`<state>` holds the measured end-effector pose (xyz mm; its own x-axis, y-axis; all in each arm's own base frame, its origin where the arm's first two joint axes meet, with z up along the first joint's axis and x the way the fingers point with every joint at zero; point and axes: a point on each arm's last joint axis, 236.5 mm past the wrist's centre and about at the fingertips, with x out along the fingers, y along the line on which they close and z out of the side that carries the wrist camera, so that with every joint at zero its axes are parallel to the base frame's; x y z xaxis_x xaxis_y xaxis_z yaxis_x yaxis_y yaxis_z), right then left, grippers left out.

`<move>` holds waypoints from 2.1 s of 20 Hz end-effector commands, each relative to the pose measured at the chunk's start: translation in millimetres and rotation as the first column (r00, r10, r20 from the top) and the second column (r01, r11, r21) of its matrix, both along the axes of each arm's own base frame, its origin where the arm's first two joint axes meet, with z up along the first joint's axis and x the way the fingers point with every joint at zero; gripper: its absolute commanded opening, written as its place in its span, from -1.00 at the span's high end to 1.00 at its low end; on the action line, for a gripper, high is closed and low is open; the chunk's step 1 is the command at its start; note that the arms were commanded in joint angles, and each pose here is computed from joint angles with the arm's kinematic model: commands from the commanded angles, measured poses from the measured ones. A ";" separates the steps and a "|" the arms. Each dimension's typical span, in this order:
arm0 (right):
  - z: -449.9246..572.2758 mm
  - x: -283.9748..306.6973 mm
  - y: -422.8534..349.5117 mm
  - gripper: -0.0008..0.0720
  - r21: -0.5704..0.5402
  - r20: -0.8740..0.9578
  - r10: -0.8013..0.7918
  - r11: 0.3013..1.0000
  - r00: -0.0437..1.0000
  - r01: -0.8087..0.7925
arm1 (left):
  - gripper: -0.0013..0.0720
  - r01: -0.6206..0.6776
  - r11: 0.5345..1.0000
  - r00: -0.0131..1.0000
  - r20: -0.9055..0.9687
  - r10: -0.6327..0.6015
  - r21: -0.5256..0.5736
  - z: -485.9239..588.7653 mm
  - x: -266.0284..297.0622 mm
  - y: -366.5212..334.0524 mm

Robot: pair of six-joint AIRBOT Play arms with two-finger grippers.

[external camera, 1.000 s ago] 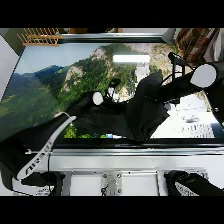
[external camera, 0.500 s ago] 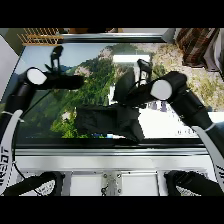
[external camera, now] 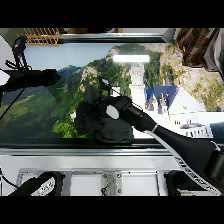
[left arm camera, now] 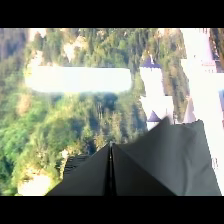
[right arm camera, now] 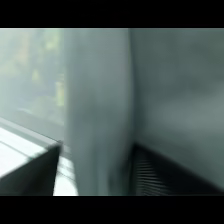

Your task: Fold the clothes and pants, and hang the long-sleeved shirts on hangers.

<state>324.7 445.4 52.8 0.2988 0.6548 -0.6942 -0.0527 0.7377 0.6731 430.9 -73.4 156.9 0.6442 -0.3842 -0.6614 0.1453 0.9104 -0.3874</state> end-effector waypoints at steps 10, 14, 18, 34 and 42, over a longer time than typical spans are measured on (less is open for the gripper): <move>57.9 16.2 -90.7 -0.48 -0.053 0.237 0.123 0.992 0.964 -0.113 | 0.92 0.072 0.997 0.992 -0.100 -0.072 -0.005 -36.5 -49.3 -25.1; -11.0 4.2 -241.1 -0.57 -0.224 0.021 -0.042 0.973 0.999 0.046 | 0.92 0.094 0.996 0.991 -0.099 -0.094 -0.004 -81.4 -66.8 -53.0; -43.9 -19.2 -293.1 -1.00 -0.202 -0.109 -0.102 0.976 0.989 0.078 | 0.92 0.070 0.998 0.967 -0.244 -0.068 0.000 -146.0 -82.4 -44.5; -57.4 -1.4 -308.6 -1.00 -0.208 -0.080 -0.119 0.973 0.990 0.100 | 0.92 0.070 0.997 0.950 -0.307 -0.062 0.017 -166.7 -75.0 -17.8; -130.8 16.8 -244.4 -1.00 0.071 -0.208 0.019 0.997 0.978 -0.005 | 0.92 0.079 0.996 0.996 -0.046 -0.078 0.027 -61.3 -102.2 -22.3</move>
<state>330.5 169.6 -59.7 0.1592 0.5880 -0.7930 0.0797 0.7930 0.6040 342.1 -94.9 72.4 0.5343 -0.4107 -0.7388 0.1812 0.9093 -0.3746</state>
